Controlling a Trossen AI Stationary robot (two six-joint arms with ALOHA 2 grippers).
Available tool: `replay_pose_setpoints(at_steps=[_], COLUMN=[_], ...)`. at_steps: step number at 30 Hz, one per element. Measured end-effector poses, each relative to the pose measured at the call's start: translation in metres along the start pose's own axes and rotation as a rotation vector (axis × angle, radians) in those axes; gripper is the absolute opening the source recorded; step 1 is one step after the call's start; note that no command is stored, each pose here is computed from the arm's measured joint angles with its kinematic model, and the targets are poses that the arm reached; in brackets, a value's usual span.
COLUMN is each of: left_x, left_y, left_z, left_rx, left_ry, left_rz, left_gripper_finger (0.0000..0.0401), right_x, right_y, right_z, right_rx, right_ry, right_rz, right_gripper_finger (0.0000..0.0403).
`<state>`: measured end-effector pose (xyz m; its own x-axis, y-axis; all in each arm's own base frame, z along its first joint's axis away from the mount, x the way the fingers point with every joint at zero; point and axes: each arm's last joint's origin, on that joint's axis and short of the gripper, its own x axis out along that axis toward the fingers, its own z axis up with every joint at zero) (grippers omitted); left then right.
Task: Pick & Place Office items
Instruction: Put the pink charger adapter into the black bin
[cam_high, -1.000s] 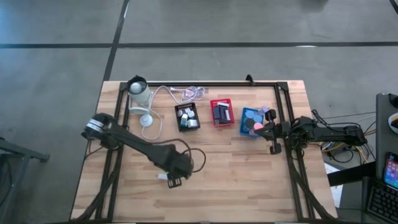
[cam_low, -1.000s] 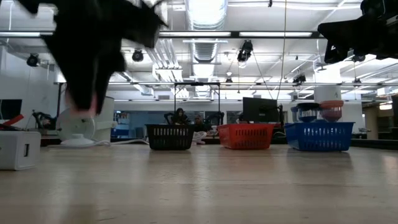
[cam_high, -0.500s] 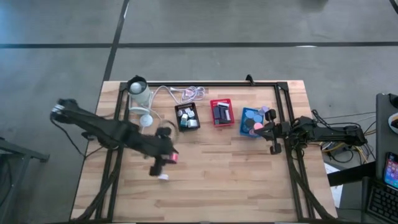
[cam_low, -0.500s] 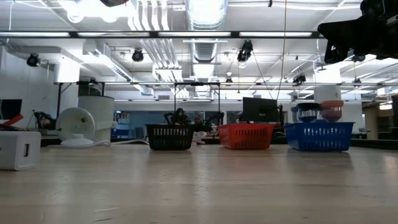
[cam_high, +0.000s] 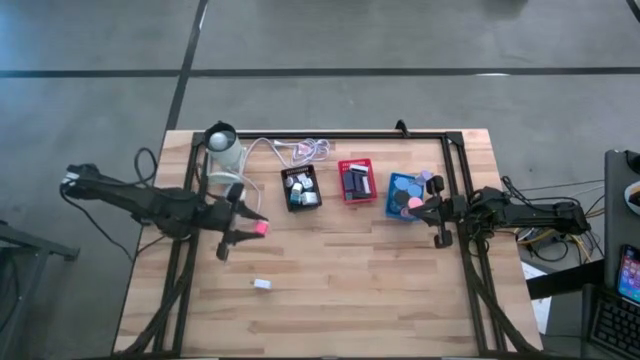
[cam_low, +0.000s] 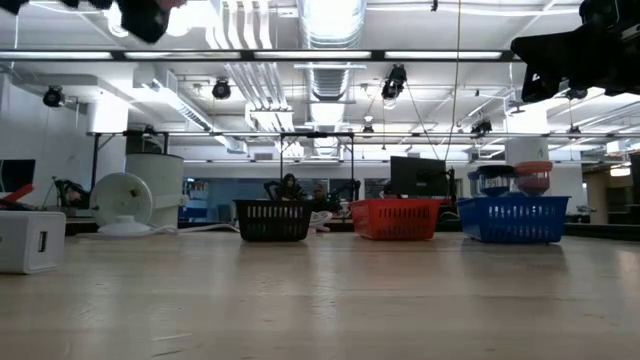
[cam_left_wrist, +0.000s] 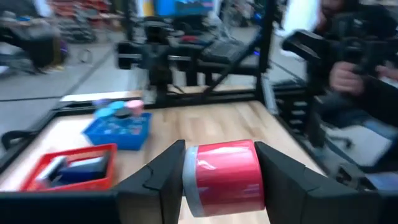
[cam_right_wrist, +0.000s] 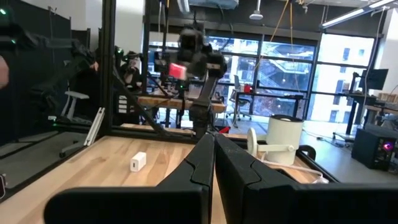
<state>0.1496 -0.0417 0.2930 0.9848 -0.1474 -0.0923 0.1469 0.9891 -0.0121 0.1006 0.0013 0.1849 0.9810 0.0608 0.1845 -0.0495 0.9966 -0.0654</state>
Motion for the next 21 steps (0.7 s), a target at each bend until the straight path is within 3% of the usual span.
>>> replay_pose_setpoints(at_steps=[5,13,21], left_x=[-0.013,-0.022,-0.028], left_y=[0.011,0.014,0.017], left_z=[-0.032,-0.069,-0.086], left_rx=[-0.040,-0.043,-0.091], left_ry=[-0.078,-0.170,-0.199], left_rz=[0.064,0.064,0.074], left_gripper_finger=[0.0169,0.0169,0.0169], right_x=[0.000,0.000,0.000], right_y=[0.000,0.000,0.000], right_z=[0.000,0.000,0.000], right_rx=[0.001,-0.008,-0.024], right_ry=[0.000,0.000,0.001], right_rz=[0.000,0.000,-0.011], right_gripper_finger=[0.0008,0.0008,0.0008])
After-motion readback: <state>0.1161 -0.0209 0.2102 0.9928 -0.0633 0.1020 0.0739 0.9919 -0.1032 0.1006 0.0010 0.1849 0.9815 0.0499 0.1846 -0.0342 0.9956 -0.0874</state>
